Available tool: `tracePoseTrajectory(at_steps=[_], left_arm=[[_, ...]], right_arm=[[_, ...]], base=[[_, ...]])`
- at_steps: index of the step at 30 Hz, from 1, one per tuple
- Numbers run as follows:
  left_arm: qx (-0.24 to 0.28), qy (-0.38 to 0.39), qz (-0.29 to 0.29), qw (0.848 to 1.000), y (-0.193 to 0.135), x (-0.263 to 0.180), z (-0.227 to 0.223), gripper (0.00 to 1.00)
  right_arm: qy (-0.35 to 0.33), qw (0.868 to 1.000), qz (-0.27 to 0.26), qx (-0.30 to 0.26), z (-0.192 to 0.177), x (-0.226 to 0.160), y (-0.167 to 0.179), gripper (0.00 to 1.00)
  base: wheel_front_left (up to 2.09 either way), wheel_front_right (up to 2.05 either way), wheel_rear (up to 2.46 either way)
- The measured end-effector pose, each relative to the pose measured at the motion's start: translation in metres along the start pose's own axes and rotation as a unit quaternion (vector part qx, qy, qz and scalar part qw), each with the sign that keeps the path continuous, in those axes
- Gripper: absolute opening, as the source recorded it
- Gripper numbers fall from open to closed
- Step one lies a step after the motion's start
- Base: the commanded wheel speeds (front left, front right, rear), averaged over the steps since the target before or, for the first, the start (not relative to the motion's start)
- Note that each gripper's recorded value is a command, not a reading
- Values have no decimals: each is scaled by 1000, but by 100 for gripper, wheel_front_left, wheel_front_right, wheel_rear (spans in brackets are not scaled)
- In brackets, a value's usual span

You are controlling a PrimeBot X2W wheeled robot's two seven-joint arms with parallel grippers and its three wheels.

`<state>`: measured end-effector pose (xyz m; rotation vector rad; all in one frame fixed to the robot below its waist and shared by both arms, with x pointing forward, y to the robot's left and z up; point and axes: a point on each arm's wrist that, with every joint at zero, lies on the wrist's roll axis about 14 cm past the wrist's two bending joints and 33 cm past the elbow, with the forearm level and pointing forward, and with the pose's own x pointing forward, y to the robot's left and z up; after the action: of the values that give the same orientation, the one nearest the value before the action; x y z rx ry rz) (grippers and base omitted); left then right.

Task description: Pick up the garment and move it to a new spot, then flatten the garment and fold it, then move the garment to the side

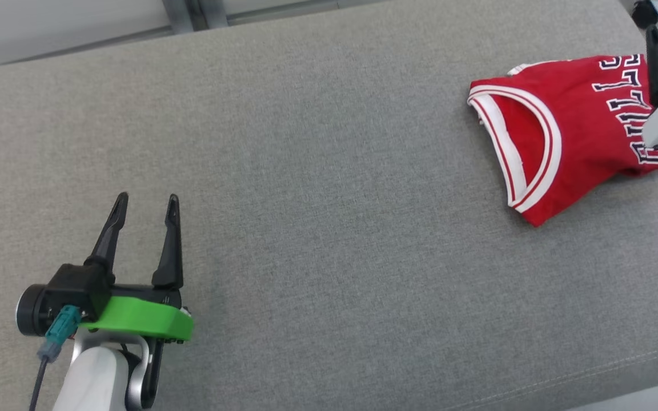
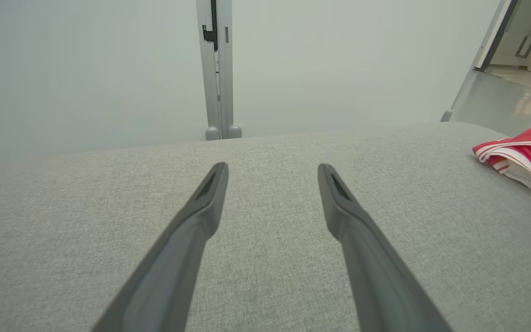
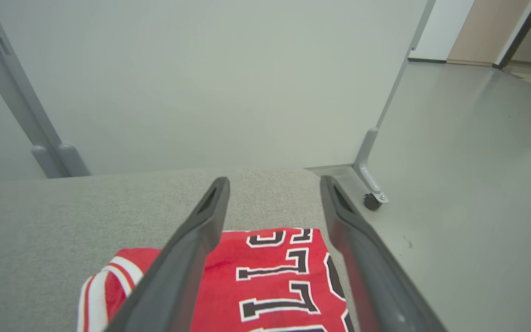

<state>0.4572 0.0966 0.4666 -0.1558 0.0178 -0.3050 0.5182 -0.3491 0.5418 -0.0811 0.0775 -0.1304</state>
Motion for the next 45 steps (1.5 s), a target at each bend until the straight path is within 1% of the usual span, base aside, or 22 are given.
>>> tracePoseTrajectory(at_steps=[1,3,4,7,10,15,18,21,25,31,44,45], left_arm=[[-5,-9,10,1000,4,-6,8,100],[-3,-22,29,999,13,-17,20,100],[-4,-29,39,999,16,-23,26,100],[2,-49,61,997,25,-40,43,100],[6,-63,76,995,30,-56,55,100],[14,-83,101,991,37,-79,70,100],[17,-84,113,990,43,-89,70,100],[21,-82,124,989,49,-96,69,100],[23,-66,132,989,54,-102,58,100],[19,-56,126,990,50,-103,50,100],[17,-48,122,991,48,-102,44,100],[13,-47,123,991,49,-103,43,0]], right_arm=[[-19,1000,11,9,11,-4,8,100],[-43,998,32,14,21,-16,22,100],[-54,997,42,26,24,-24,30,100],[-86,993,71,38,34,-47,53,100],[-117,988,89,48,43,-70,68,100],[-130,981,113,90,33,-106,98,100],[-125,979,123,101,24,-117,111,100],[-121,975,135,127,18,-126,129,100],[-101,975,141,136,2,-134,139,100],[-90,976,144,138,-8,-141,145,100],[-90,976,148,134,-8,-141,150,100],[-89,975,149,135,-8,-141,151,0]], base=[[0,0,0],[0,0,0],[0,0,0],[0,0,0],[0,0,0],[0,0,0],[0,0,0],[0,0,0],[0,0,0],[0,0,0],[0,0,0],[0,0,0]])
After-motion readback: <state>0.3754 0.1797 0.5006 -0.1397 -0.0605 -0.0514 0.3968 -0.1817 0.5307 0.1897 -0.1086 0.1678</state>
